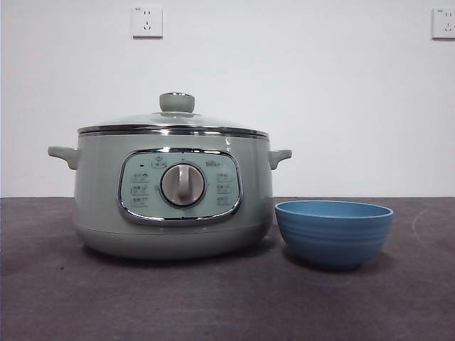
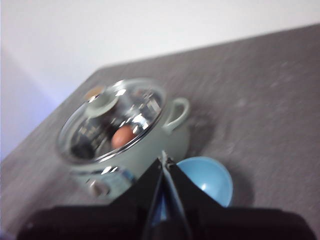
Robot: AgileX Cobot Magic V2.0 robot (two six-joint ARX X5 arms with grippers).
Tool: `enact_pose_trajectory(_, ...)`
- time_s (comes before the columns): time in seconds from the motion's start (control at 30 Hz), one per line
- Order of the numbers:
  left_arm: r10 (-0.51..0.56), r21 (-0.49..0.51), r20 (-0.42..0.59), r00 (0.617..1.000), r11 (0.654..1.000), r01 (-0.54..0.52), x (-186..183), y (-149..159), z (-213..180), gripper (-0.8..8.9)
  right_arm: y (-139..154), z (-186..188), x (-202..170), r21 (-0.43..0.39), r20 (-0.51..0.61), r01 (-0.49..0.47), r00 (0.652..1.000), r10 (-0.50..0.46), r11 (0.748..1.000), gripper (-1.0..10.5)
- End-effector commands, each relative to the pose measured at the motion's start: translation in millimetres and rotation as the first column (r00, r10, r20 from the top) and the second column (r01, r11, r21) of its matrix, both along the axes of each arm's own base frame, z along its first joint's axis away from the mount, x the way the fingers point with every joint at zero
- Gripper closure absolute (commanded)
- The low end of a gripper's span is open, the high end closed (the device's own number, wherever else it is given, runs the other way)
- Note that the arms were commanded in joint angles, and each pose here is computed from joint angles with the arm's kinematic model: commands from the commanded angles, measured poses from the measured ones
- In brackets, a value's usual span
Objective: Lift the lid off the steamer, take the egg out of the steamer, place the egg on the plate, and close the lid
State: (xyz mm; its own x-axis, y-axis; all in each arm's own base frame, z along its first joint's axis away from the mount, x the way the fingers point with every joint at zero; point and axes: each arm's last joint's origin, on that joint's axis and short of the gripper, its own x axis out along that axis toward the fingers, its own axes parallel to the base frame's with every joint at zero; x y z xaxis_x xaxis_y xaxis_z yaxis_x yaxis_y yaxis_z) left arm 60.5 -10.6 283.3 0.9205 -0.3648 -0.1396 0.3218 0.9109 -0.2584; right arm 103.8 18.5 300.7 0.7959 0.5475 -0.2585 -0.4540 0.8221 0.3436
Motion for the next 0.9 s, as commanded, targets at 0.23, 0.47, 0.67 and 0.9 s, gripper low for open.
enact_pose_trajectory(0.23, -0.212, 0.033, -0.166, 0.963, 0.975, 0.221, 9, -5, 34, 8.2, 6, 39, 15, -0.17, -0.191, -0.232, 0.961, 0.199, 0.958, 9.6)
enact_pose_trajectory(0.47, -0.286, 0.049, -0.249, 0.925, 0.95, 0.307, 13, -7, 52, 8.2, 13, 40, 18, -0.185, -0.337, -0.352, 0.9, 0.278, 0.917, 9.6)
enact_pose_trajectory(0.67, -0.289, 0.043, -0.277, 0.916, 0.949, 0.312, 14, -7, 57, 8.04, 15, 41, 18, -0.185, -0.338, -0.363, 0.896, 0.288, 0.913, 9.2)
enact_pose_trajectory(0.9, -0.289, 0.035, -0.298, 0.91, 0.949, 0.313, 14, -7, 55, 2.99, 15, 41, 18, -0.18, -0.341, -0.36, 0.896, 0.285, 0.916, 3.7)
